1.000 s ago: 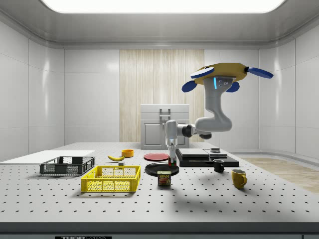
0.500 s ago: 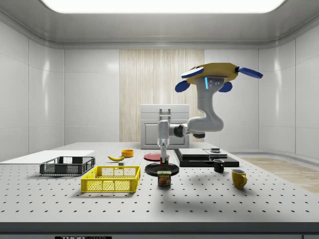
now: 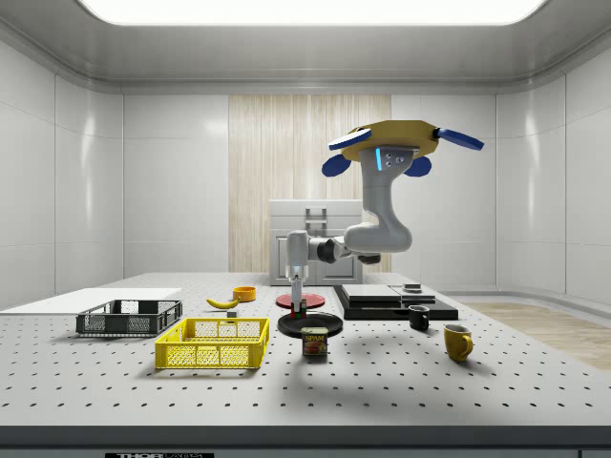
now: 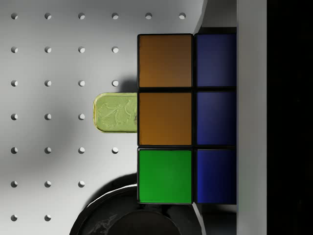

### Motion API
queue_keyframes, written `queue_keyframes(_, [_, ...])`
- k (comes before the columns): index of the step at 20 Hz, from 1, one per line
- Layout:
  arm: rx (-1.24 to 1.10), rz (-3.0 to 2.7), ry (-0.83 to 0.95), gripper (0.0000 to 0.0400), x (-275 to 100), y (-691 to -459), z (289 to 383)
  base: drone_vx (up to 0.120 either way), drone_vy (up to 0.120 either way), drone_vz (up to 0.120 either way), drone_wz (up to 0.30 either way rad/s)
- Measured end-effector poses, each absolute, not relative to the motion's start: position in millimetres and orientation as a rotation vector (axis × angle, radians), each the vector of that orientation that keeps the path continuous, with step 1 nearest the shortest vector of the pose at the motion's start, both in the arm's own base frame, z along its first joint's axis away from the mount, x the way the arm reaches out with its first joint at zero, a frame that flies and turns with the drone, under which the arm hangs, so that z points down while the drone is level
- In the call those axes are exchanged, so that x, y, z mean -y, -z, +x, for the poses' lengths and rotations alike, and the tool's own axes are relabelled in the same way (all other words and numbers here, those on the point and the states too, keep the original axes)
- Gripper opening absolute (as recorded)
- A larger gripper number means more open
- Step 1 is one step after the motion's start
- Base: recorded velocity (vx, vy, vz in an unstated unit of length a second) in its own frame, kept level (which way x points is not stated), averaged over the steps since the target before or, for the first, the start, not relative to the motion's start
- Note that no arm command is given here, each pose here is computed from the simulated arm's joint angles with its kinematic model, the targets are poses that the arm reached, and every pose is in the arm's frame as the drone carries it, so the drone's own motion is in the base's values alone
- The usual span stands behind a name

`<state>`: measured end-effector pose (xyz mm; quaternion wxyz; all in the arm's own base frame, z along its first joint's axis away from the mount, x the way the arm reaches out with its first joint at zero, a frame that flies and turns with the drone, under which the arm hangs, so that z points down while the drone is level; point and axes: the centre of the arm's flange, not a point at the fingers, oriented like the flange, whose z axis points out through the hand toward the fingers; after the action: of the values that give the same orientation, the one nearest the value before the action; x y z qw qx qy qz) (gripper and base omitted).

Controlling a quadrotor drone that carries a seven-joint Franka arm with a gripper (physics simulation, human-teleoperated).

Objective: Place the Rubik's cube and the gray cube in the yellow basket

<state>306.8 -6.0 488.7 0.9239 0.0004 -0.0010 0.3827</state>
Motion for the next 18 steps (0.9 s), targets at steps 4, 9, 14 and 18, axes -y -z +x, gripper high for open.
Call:
queue_keyframes(4, [0.002, 0.001, -0.785, 0.0325, 6.0, -488.7, 306.8, 0.120, 0.000, 0.000, 0.000])
queue_keyframes(9, [0.002, 0.001, -0.785, 0.0325, 6.0, -488.7, 306.8, 0.120, 0.000, 0.000, 0.000])
queue_keyframes(14, [0.002, 0.001, -0.785, 0.0325, 6.0, -488.7, 306.8, 0.120, 0.000, 0.000, 0.000])
queue_keyframes(18, [0.002, 0.001, -0.785, 0.0325, 6.0, -488.7, 306.8, 0.120, 0.000, 0.000, 0.000])
